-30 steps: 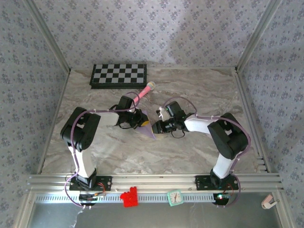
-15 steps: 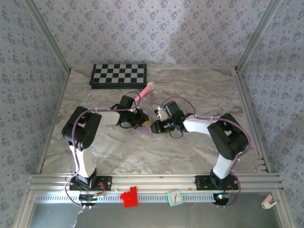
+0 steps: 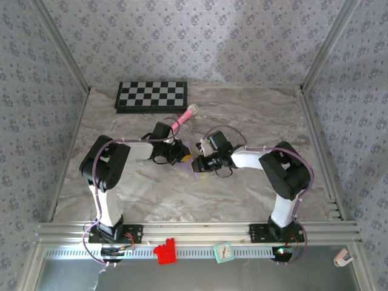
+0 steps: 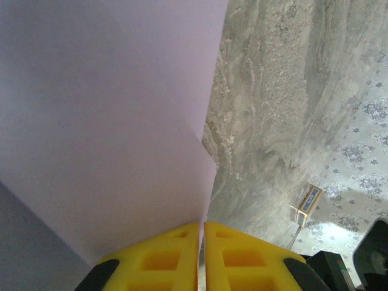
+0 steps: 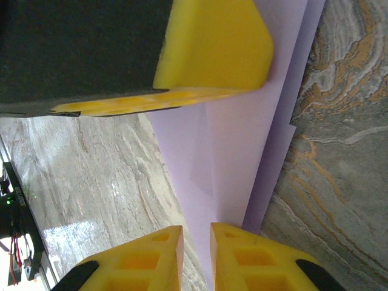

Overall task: Fold a paper plane with a square sheet of paper (pick it up from the middle)
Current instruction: Fourth fold the wing at the center of the table.

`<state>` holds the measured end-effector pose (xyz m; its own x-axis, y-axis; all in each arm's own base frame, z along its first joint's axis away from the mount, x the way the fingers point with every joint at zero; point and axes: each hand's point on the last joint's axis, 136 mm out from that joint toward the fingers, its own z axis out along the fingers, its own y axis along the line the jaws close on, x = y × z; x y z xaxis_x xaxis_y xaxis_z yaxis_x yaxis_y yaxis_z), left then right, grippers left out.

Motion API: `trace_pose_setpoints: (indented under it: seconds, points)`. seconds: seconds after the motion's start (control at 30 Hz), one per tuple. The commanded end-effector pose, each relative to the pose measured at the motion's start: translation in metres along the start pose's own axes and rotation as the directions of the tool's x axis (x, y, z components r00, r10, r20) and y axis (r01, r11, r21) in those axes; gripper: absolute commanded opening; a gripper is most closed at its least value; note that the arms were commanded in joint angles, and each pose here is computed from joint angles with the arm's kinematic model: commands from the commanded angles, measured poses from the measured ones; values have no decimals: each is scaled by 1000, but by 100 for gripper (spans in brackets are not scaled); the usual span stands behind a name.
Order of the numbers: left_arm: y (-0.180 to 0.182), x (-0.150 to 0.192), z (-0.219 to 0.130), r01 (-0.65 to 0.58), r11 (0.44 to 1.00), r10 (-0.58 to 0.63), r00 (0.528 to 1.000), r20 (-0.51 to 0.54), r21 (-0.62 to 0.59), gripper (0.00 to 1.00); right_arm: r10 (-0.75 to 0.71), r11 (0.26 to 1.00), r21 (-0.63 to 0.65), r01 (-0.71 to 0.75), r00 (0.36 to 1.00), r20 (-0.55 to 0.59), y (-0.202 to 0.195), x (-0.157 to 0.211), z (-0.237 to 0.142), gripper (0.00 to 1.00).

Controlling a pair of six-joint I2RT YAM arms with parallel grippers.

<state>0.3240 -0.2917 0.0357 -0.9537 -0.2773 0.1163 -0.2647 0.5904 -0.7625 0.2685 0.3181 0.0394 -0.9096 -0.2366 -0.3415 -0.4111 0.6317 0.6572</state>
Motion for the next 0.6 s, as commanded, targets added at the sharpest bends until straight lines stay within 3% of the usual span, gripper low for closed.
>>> trace_pose_setpoints:
  seconds: [0.0,0.57]
  points:
    - [2,2,5,-8,1000,8,1000,-19,-17,11,-6,1000,2,6,1000,-24,2,1,4,20]
    - [4,4,3,1,1000,-2,1000,-18,-28,10,-33,999,-28,33,999,-6,18,-1,-11,21]
